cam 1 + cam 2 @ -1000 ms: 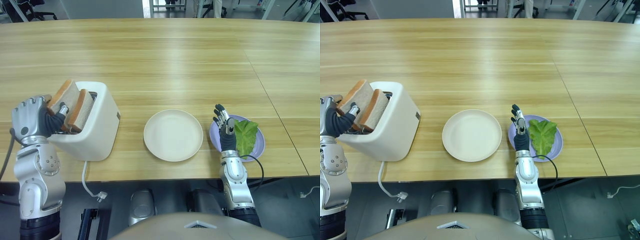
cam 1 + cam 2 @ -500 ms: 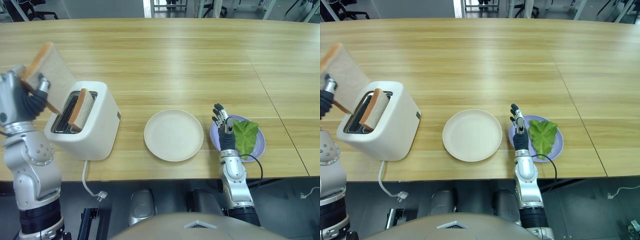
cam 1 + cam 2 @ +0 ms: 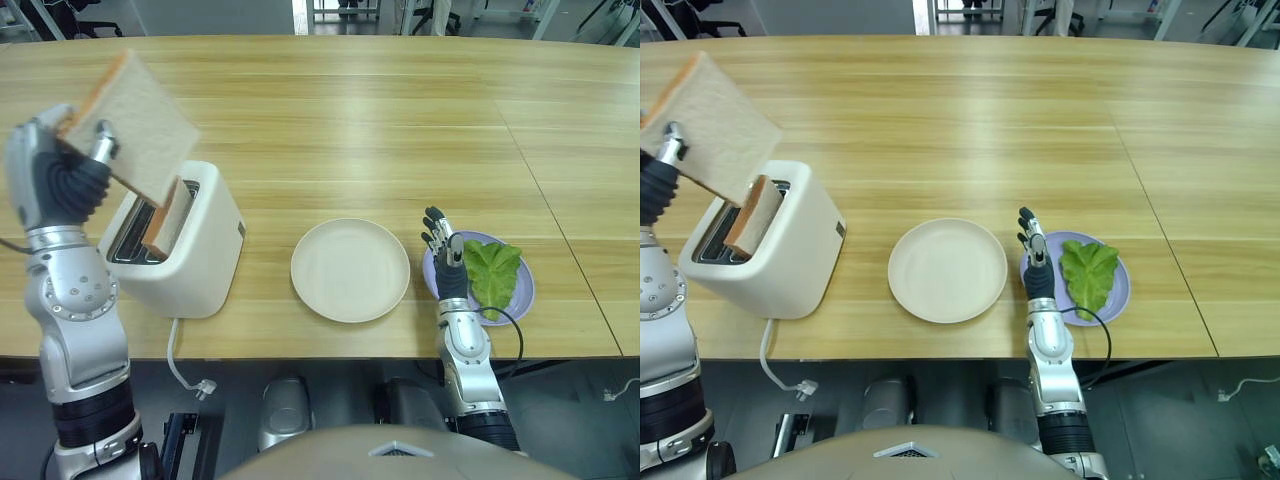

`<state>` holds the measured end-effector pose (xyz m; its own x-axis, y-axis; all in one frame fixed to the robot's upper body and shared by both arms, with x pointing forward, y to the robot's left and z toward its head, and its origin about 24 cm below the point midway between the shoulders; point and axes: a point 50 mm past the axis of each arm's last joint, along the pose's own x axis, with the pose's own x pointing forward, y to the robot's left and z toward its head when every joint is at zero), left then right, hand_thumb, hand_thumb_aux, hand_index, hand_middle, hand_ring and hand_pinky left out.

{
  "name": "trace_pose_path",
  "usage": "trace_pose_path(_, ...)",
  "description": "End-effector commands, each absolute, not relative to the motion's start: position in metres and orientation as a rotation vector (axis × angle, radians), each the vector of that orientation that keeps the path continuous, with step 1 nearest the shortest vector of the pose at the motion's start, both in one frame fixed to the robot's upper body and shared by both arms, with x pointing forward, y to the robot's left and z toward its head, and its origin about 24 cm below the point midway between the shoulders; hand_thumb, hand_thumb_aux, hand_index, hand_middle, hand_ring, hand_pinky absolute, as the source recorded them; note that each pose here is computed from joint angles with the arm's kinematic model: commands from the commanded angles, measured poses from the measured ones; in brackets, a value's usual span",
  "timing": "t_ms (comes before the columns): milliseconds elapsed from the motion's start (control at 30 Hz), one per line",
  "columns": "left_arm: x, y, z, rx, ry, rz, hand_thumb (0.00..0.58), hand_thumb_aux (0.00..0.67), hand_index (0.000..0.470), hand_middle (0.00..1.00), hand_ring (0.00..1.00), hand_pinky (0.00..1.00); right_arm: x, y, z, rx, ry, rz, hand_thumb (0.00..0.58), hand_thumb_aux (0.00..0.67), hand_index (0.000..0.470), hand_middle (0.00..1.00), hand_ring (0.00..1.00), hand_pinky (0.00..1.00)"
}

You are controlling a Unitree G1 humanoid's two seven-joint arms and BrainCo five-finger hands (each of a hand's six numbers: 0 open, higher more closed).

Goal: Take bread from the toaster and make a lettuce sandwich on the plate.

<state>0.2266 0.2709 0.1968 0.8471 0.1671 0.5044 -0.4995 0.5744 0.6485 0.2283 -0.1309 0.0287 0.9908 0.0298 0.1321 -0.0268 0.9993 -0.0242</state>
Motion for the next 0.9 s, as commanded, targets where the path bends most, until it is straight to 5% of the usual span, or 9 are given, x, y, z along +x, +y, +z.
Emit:
trace_pose_path(33, 0.241, 0.252, 0.178, 0.710, -0.360, 0.165, 0.580, 0.670, 0.460, 1.00, 1.00, 1.00, 0.231, -0.135, 0.038, -0.031, -0.178, 0.004, 0.000, 0.000, 0.000, 0.00, 0.00, 0.00)
trace_pose_path(533, 0.266, 0.179, 0.087, 0.385, -0.001, -0.474, 0.580, 0.670, 0.460, 1.00, 1.00, 1.00, 0.237, -0.127, 0.067, -0.035, -0.297, 0.048, 0.000, 0.000, 0.000, 0.00, 0.00, 0.00)
trace_pose_path(900, 0.269, 0.141, 0.057, 0.297, 0.113, -0.743, 0.580, 0.670, 0.460, 1.00, 1.00, 1.00, 0.234, -0.119, 0.066, -0.088, -0.304, 0.127, 0.000, 0.000, 0.000, 0.00, 0.00, 0.00)
